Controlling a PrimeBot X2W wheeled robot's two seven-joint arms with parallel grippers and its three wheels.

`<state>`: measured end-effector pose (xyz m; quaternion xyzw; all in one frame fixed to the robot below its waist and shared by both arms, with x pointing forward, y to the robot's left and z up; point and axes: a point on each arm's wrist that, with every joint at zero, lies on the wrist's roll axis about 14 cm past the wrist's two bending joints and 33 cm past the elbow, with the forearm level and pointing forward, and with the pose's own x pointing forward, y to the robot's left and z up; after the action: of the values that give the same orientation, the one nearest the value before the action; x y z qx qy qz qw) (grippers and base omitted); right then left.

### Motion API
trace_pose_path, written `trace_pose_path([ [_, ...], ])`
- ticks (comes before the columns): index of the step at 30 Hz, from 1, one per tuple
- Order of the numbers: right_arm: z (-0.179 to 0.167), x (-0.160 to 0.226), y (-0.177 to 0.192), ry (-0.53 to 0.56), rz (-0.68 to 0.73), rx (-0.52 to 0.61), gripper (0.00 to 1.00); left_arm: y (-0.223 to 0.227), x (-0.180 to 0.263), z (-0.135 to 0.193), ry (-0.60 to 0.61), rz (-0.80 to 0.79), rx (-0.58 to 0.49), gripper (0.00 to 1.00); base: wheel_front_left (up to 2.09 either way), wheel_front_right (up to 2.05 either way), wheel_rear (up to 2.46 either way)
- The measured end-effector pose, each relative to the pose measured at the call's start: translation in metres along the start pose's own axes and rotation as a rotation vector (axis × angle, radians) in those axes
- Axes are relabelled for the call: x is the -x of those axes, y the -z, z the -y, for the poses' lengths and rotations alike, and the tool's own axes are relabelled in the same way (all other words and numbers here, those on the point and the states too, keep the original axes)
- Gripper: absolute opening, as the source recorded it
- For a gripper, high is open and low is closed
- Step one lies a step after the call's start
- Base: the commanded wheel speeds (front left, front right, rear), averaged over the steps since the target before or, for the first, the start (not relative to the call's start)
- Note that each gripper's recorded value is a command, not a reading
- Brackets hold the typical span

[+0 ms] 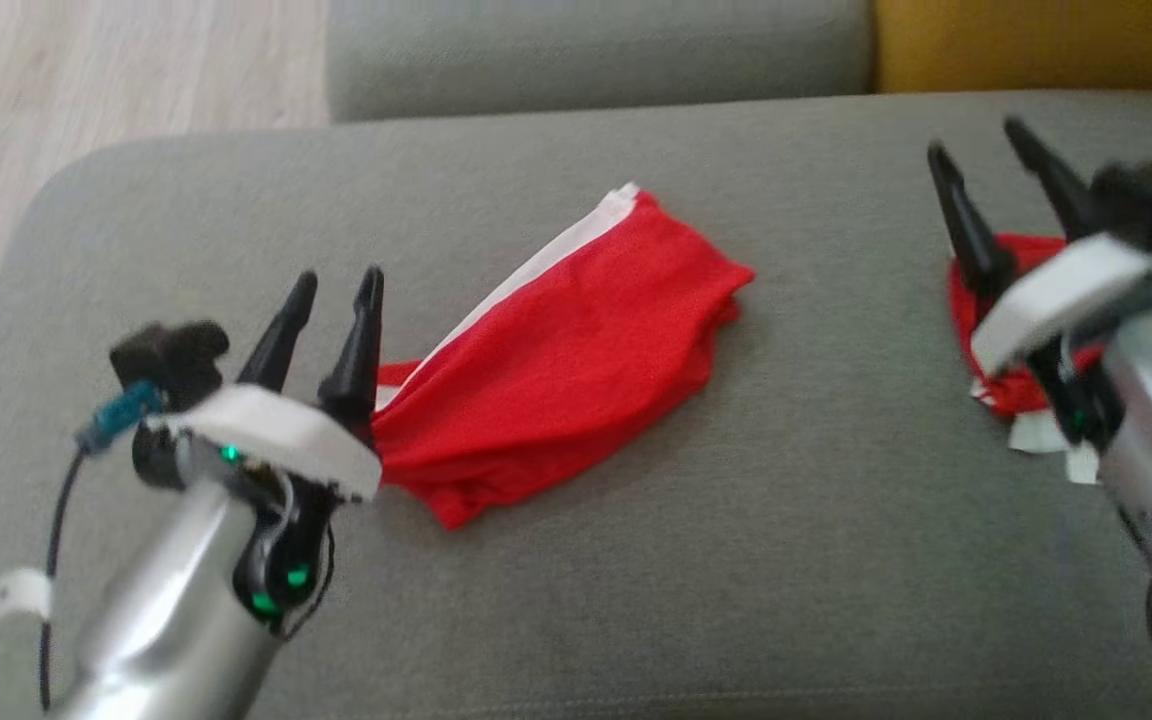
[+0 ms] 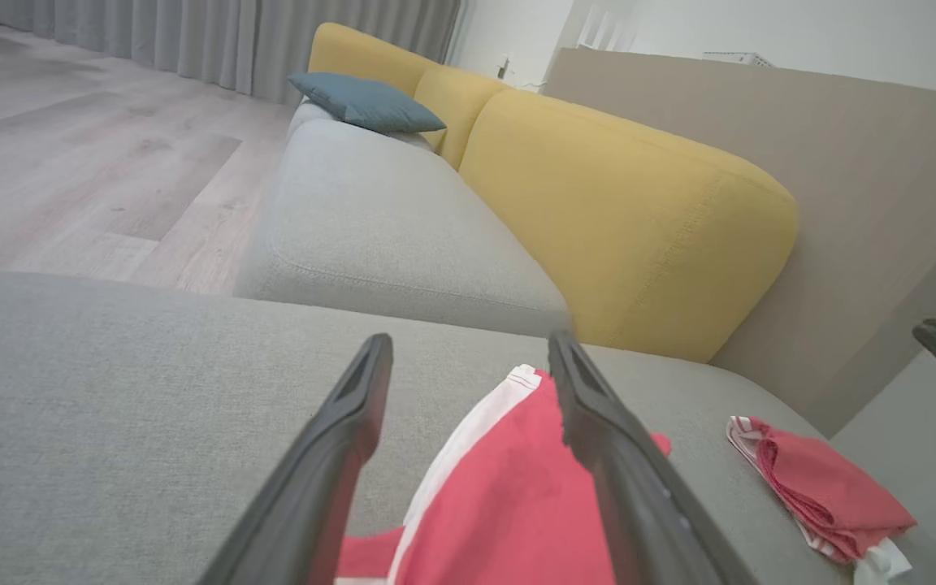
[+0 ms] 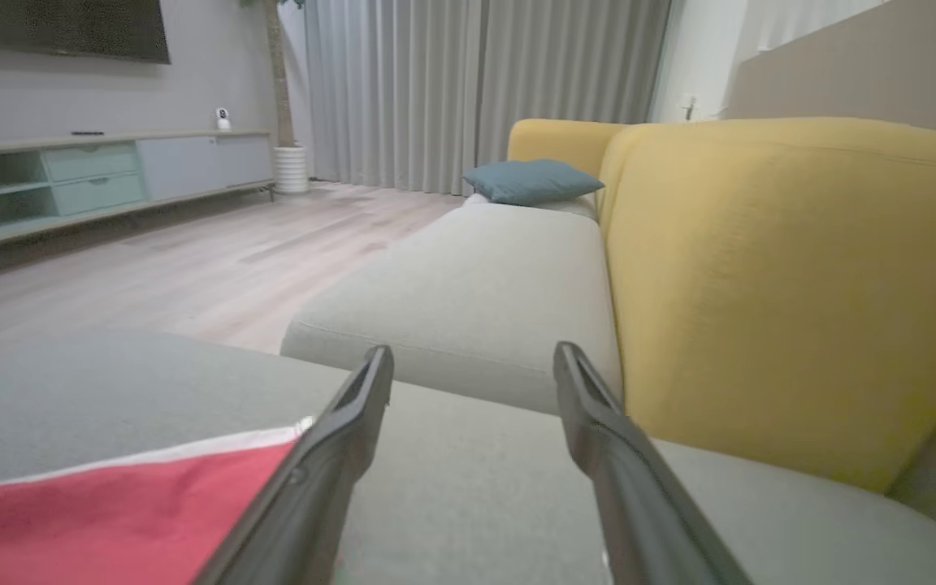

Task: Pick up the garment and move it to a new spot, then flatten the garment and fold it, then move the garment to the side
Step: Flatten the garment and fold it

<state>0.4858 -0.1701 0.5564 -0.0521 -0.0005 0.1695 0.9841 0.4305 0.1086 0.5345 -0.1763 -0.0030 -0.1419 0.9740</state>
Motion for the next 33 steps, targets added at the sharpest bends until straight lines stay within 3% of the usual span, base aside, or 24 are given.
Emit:
trace_pose_path([
  [10,-0.01,0.08,0.035,0.125,0.024,-0.014,1.0,0.027,0.027,0.028,0.022,-0.006,-0.067,1.0,0.0,0.0,0.0],
  [17,-0.032,0.114,0.052,0.188,0.02,-0.06,1.0,0.035,0.048,0.031,0.008,0.006,-0.1,1.0,0.0,0.0,0.0],
  [28,-0.05,0.11,0.051,0.172,-0.007,-0.084,1.0,0.036,0.064,0.019,-0.025,0.016,-0.118,1.0,0.0,0.0,0.0],
  [30,-0.057,0.103,0.053,0.163,-0.021,-0.144,1.0,0.038,0.066,0.016,-0.035,0.013,-0.116,1.0,0.0,0.0,0.0],
  [33,-0.067,0.093,0.062,0.161,-0.066,-0.321,1.0,0.041,0.07,0.007,-0.059,0.0,-0.118,1.0,0.0,0.0,0.0],
])
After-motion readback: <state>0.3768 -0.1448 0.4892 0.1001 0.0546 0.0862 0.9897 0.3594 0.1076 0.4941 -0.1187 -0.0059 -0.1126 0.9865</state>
